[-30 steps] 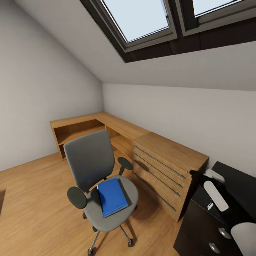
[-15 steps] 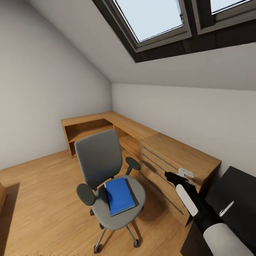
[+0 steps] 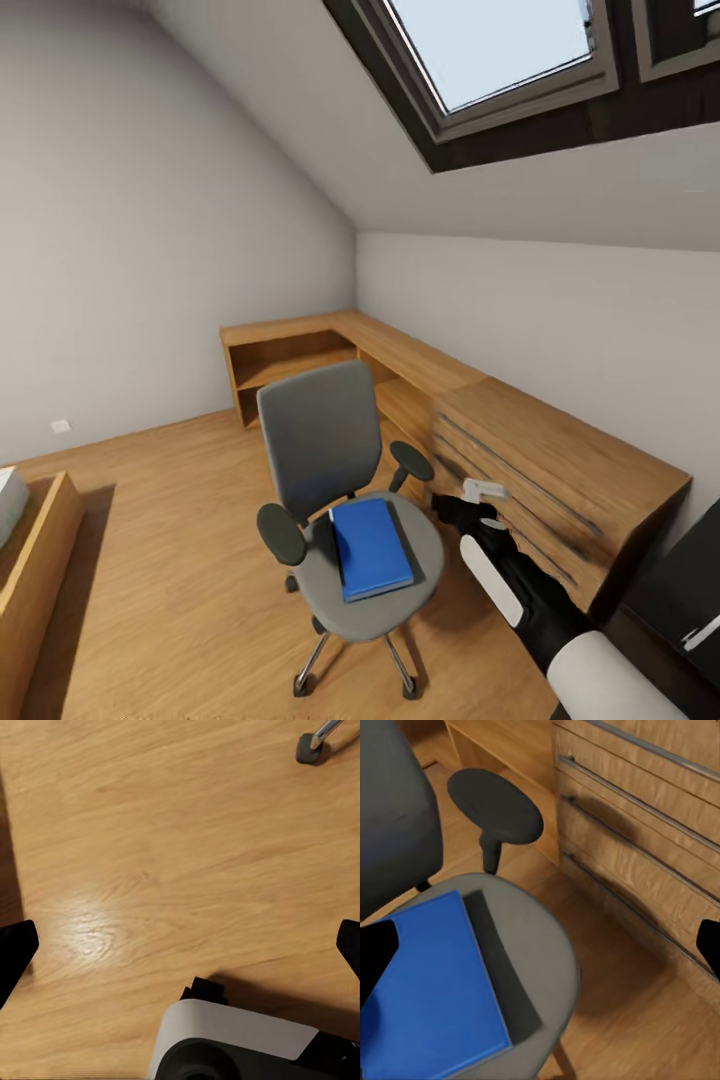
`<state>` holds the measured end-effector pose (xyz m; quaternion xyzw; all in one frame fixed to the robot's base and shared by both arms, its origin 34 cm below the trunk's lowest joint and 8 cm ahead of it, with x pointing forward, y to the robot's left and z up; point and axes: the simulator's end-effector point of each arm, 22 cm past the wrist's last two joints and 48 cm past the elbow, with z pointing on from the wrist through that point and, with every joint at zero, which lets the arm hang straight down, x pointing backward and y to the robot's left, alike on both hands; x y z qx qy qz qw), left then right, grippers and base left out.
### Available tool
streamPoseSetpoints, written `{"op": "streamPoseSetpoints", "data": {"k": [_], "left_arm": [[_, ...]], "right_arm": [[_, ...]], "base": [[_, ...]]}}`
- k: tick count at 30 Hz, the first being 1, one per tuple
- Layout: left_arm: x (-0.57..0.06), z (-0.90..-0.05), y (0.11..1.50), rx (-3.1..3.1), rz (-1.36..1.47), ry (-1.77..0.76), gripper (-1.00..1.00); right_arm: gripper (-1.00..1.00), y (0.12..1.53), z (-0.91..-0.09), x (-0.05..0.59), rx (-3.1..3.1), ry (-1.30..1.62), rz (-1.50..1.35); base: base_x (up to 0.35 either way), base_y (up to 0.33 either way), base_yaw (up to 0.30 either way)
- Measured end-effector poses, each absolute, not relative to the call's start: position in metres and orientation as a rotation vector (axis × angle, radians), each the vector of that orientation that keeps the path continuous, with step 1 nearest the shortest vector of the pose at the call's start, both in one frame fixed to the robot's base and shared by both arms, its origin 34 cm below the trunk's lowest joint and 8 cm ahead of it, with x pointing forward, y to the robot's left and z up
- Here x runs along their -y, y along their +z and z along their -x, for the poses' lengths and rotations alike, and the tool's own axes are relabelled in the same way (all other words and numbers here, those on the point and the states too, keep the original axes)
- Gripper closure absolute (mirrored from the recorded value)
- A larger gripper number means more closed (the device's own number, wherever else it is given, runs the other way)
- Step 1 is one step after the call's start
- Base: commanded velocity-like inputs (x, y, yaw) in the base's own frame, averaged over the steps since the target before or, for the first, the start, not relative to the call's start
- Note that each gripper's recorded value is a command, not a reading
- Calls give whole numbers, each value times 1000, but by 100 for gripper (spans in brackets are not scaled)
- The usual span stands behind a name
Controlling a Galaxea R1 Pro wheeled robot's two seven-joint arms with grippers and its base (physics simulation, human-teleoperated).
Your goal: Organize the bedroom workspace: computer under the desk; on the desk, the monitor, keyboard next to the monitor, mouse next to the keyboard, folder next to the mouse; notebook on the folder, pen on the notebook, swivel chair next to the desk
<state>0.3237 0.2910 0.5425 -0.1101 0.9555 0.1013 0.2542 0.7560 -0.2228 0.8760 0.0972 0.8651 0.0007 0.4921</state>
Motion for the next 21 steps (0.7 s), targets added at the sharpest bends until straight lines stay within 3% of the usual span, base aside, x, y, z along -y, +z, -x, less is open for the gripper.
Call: {"op": "streamPoseSetpoints", "data": {"k": [21], "left_arm": [[-291, -319, 540, -2608, 297, 278, -100]], "right_arm": [[-100, 869, -756, 223, -2108, -11, -223]], "base": [[0, 0, 269]]}}
